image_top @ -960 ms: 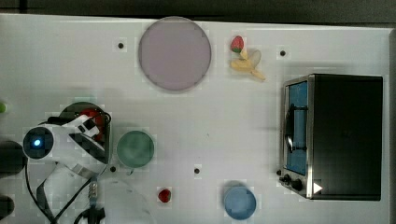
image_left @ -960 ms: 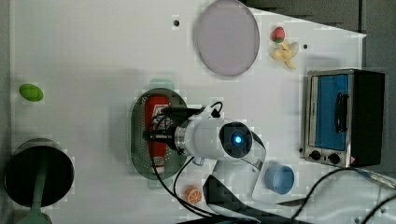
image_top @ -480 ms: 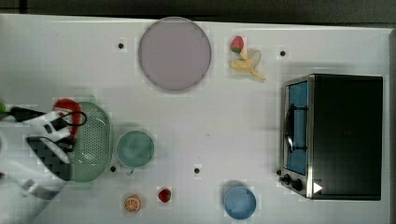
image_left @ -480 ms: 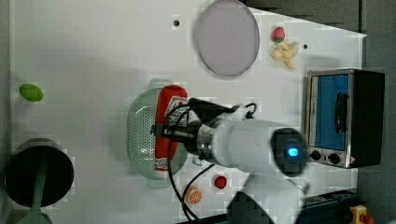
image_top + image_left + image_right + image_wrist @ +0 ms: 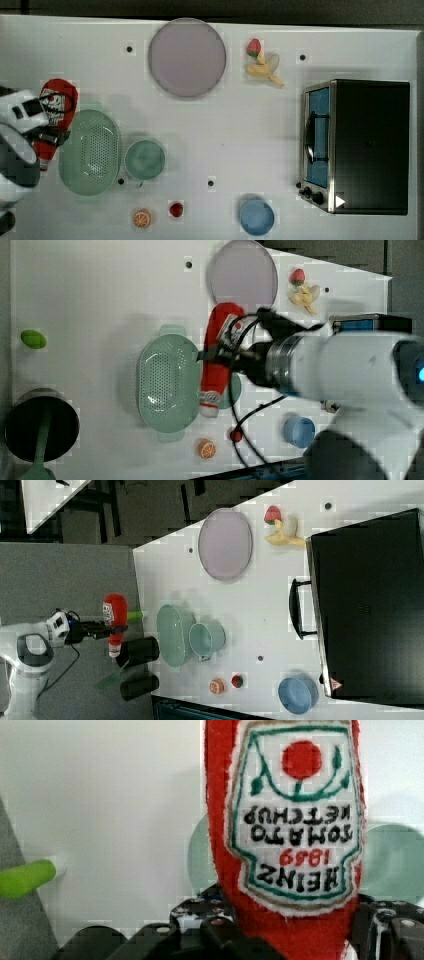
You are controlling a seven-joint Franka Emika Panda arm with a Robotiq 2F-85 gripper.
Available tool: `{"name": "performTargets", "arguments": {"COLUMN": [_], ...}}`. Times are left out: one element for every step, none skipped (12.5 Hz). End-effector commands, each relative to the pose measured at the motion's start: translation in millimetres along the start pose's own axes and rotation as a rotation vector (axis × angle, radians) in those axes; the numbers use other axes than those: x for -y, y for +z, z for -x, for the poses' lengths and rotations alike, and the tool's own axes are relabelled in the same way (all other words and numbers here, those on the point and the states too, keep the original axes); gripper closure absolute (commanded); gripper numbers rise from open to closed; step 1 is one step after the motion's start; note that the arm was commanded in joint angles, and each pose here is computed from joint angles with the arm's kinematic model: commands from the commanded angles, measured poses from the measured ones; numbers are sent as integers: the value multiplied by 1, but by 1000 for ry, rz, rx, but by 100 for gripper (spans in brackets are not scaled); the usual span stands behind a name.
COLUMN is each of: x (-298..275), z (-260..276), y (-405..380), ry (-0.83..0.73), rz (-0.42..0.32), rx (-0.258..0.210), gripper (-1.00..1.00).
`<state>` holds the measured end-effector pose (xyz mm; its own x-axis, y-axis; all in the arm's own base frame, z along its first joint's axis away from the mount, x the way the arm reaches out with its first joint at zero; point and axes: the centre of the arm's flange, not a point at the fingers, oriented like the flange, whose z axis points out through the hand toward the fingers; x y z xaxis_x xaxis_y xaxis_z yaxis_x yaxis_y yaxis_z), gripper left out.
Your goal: Pick ketchup from strainer and place it on the table
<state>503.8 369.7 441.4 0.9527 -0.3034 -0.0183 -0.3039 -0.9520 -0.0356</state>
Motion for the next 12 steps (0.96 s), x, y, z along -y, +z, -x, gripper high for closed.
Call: {"name": "performTargets", "arguments": {"x": [-71,-89,-111,-135,-160,-185,-207,-227,-245,-260,-273,-284], "z": [-98,-119,-140,-160,-178,-193,-206,-216,-224,-230,-234,-236], "y": [7,7,8,10,12,15,17,18,19,21,24,29], "ry": [77,97,117,136,148,148,131,110,93,82,73,71], "rz": [51,57,61,73,94,118,138,150,159,166,173,181], "rx": [51,50,40,29,16,6,0,4,7,12,20,33], "gripper": [-21,-21,-21,-21,-21,-21,-21,-21,-21,-21,-21,-21]}}
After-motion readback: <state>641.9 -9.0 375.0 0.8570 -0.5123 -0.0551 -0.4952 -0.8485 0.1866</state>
